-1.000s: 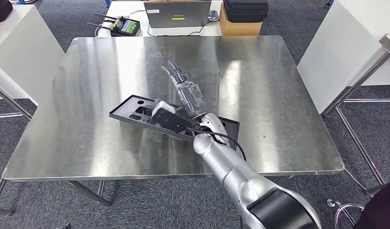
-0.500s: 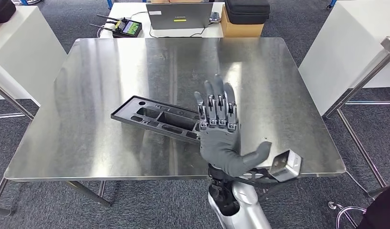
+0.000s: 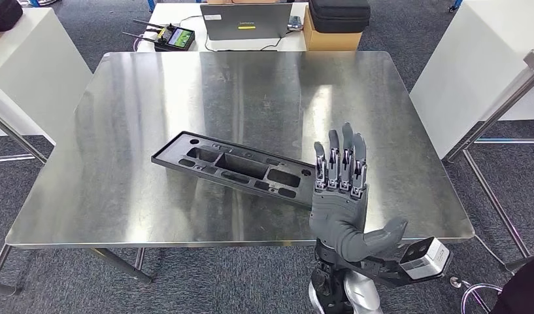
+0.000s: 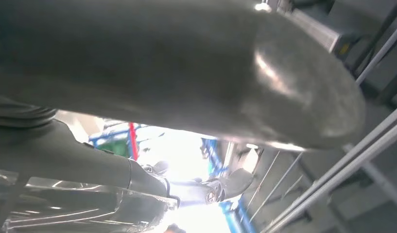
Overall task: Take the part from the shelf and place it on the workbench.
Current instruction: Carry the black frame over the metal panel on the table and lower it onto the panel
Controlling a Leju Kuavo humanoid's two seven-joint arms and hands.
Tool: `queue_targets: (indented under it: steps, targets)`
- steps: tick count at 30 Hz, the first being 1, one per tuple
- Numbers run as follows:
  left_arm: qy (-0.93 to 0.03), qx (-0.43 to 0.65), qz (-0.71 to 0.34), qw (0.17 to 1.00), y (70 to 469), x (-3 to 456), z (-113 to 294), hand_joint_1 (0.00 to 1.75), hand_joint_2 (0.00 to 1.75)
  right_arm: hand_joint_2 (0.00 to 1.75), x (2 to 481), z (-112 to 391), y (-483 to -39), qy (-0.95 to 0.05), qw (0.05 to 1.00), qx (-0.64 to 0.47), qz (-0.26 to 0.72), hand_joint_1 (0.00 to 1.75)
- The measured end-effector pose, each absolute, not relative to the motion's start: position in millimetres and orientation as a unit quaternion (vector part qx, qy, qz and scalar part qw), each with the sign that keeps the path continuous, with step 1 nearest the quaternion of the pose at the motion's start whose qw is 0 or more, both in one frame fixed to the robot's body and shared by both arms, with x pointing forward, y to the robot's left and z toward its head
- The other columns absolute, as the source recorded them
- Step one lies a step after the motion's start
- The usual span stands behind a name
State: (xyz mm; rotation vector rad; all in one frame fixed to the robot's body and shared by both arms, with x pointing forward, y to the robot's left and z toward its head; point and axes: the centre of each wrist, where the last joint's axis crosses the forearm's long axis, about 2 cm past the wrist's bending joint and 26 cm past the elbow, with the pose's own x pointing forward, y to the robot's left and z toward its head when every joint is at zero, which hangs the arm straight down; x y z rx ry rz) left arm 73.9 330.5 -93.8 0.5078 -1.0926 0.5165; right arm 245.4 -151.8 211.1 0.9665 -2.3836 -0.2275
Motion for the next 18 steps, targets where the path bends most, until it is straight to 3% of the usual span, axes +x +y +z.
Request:
queue_targets:
  steps: [18]
  targets:
    - [-0.52,0.211,0.231,0.794,329,74,-93,0.0,0.0,0.0,251,186,-187,-0.898,0.342,0.233,-0.151,0.0]
